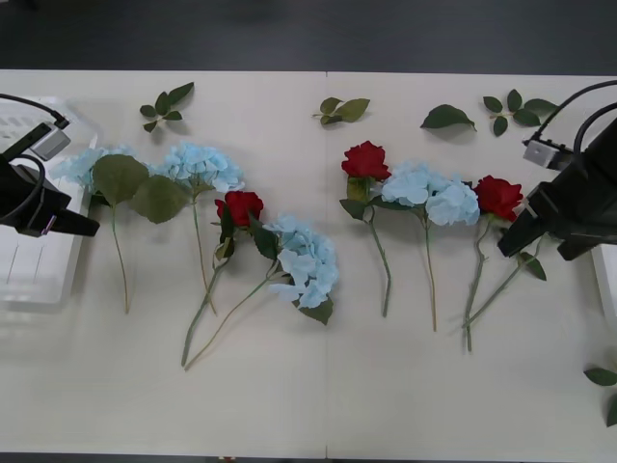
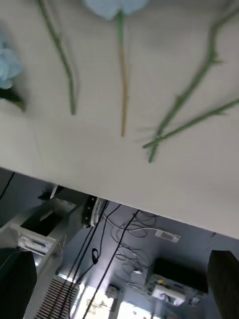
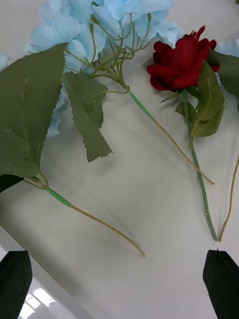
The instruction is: Put the red flowers into the right box and the blue flowers into the left box
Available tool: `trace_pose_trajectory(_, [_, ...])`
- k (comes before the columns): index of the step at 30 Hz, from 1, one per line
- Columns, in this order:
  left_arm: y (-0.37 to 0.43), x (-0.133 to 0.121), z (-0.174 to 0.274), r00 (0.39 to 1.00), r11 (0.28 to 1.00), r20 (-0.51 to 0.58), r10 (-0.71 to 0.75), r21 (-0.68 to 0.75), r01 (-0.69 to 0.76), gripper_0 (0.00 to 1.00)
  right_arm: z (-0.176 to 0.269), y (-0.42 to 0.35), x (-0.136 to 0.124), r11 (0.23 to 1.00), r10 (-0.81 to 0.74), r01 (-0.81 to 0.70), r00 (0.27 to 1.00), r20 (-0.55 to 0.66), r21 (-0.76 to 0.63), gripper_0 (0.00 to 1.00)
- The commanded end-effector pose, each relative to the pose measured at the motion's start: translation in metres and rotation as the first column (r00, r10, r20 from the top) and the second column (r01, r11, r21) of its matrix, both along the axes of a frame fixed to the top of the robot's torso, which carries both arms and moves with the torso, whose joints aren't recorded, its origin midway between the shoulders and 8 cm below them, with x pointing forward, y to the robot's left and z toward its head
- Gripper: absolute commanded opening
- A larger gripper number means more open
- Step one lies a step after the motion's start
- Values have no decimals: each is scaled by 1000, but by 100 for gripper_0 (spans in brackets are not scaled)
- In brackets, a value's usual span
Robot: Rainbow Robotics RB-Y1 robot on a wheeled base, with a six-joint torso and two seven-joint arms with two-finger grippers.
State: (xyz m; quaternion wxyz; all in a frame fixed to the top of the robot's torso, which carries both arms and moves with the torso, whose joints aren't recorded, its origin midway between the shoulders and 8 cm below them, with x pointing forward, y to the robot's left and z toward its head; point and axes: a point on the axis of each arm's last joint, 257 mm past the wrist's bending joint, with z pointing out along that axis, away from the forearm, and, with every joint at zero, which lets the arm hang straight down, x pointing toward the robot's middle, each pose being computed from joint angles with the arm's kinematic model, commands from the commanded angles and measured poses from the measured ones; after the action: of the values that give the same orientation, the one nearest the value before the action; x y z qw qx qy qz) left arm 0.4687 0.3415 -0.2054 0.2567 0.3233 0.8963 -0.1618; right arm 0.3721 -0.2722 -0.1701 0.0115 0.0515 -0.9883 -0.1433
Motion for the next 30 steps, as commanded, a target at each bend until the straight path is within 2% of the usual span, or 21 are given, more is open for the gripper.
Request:
trace_pose_trajectory(1, [12, -8, 0, 985, 987, -71, 158, 22, -157, 100, 11, -32, 15, 978, -191, 192, 981, 21, -76, 100])
trace_pose_trajectory(4, [8, -9, -9, 966, 973, -114, 232, 22, -231, 100, 2, -48, 22, 948, -299, 299, 954, 15, -107, 100])
trace_pose_trajectory(9, [7, -9, -25, 926, 941, -168, 337, 40, -335, 100, -22, -69, 32, 908, -400, 396, 917, 3, -135, 100])
trace_pose_trajectory(20, [-7, 0, -43, 879, 897, -179, 441, 62, -438, 100, -54, -83, 60, 860, -505, 504, 863, 10, -80, 100])
trace_pose_trajectory(30, [-17, 16, -53, 855, 868, -149, 497, 78, -491, 100, -83, -98, 88, 841, -534, 540, 836, 127, -16, 100])
